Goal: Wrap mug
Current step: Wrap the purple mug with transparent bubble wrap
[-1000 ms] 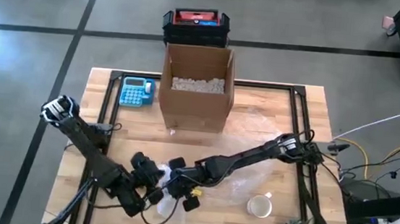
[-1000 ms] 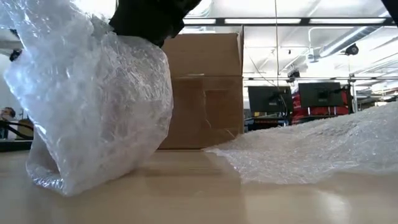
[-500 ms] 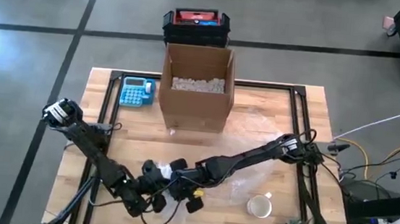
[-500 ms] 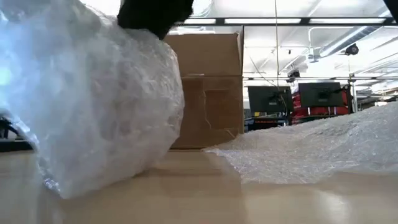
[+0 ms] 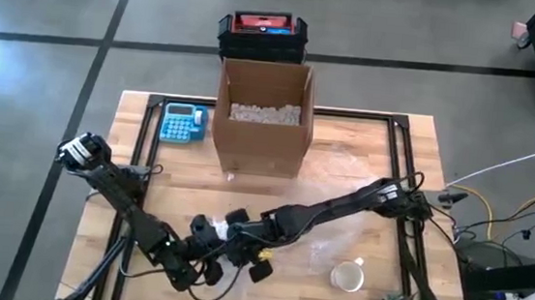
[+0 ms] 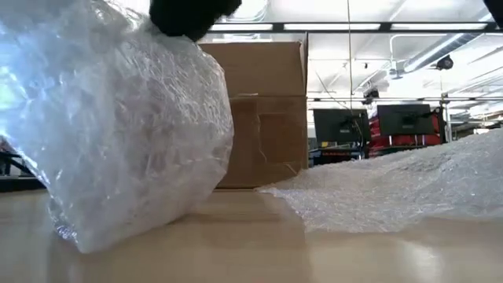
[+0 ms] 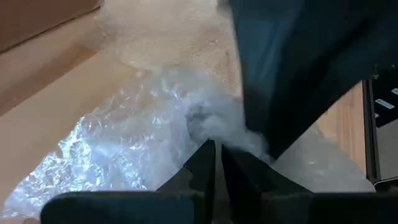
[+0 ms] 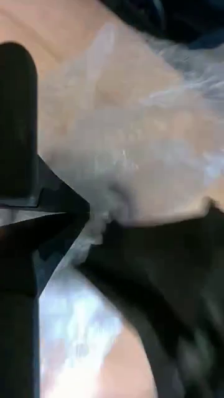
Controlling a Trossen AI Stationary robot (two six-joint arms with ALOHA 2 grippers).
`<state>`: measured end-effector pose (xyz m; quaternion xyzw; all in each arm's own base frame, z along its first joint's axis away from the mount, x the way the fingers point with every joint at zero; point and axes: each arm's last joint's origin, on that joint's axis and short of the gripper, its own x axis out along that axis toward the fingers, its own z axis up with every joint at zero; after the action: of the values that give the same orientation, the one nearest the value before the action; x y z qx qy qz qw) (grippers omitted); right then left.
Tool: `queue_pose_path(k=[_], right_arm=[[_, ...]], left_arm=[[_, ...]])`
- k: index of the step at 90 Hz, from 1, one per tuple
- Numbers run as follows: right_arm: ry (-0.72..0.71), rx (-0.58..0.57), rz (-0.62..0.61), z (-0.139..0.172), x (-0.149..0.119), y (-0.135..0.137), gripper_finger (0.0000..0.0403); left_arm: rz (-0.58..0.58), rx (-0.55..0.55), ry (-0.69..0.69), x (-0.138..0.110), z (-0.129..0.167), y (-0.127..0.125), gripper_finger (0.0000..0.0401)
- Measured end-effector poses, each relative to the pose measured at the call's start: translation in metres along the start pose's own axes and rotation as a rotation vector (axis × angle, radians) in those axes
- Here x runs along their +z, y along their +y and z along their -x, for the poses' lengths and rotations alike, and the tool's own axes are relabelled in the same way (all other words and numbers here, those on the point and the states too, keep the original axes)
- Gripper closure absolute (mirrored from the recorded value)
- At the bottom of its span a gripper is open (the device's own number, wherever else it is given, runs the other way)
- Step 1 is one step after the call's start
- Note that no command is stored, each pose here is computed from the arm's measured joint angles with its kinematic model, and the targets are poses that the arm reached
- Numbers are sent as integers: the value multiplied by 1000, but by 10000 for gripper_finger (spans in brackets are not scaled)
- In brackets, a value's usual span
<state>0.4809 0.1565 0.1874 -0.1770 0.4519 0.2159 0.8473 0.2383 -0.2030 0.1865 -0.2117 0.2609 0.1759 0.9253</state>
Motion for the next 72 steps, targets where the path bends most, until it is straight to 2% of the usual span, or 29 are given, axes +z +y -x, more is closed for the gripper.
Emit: queue_pose_path(k=[15,29,40,50,60,72], right_arm=[[25,5,-24,-20,-7,0,401],[19,68,-30,-23,-8,4,401],[3,71,-16,-22,-5,8,401],[1,71,-18,-22,-4,8,401],[1,70,-20,-22,-4,7,401],[17,80,-20,-24,-8,8,401]], left_arm=[[8,-36,23,8,10,-1,381],[-11,-106,18,42,38,-13,381],[-106,3,33,58,53,-3,381],[-116,139,-51,67,59,13,381],[-80,234,-88,55,49,30,381],[14,223,-112,38,34,41,381]])
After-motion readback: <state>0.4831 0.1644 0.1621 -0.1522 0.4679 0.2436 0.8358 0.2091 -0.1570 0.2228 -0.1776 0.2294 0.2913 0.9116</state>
